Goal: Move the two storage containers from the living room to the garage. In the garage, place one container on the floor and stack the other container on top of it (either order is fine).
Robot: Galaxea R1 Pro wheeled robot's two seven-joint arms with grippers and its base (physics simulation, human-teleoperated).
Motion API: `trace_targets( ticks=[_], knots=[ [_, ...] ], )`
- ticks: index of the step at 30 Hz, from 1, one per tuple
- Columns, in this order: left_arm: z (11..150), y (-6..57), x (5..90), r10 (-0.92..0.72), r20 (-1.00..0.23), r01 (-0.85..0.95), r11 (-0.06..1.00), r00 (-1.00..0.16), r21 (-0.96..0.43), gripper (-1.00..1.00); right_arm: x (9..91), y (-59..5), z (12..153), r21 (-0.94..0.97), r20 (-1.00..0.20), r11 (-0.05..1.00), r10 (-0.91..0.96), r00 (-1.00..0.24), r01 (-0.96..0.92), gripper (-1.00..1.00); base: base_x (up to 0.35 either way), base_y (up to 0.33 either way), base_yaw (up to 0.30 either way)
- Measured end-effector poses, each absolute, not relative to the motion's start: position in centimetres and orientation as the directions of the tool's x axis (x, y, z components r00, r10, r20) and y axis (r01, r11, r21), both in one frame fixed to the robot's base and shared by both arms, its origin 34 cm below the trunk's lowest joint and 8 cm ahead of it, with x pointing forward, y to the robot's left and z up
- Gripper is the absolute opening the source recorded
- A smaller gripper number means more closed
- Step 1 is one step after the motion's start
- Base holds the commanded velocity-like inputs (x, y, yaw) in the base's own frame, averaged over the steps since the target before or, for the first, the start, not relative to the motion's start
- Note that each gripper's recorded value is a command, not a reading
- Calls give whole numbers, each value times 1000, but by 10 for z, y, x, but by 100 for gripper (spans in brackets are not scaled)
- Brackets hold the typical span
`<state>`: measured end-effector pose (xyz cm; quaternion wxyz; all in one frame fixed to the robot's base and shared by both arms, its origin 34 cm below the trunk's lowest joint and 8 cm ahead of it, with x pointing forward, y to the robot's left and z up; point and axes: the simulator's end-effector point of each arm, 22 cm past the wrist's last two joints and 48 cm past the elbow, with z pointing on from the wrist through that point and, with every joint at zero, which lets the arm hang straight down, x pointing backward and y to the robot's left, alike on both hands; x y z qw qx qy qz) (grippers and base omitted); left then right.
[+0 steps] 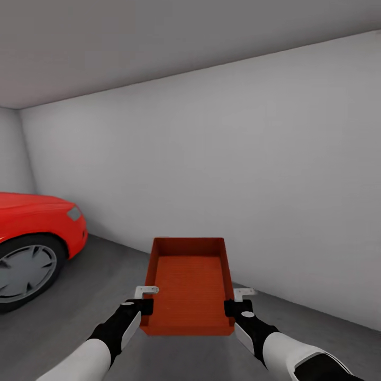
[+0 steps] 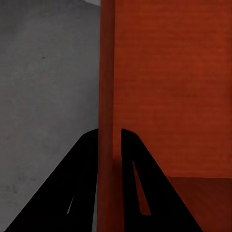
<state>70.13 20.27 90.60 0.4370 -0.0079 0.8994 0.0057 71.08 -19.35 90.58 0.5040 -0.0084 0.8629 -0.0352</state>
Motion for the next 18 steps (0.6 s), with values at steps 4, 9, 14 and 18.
trace_targets(
  ticks=[4, 9, 14, 18],
  knots=[
    [906, 203, 701, -9, -786, -19, 1000, -618, 3, -100, 711, -193, 906, -69, -869, 997, -50, -492, 21, -100, 322, 0, -286],
    [906, 203, 701, -10, -786, -19, 1000, -618, 3, -100, 711, -193, 906, -69, -869, 997, -50, -492, 21, -100, 322, 0, -286],
    [906, 203, 701, -9, -786, -19, 1000, -618, 3, -100, 711, -193, 906, -69, -869, 997, -50, -492, 21, -100, 322, 0, -286],
    [906, 203, 701, -9, -787, -19, 1000, -617, 4, -100, 711, -193, 906, -69, -870, 997, -50, -491, 21, -100, 322, 0, -286]
  ],
)
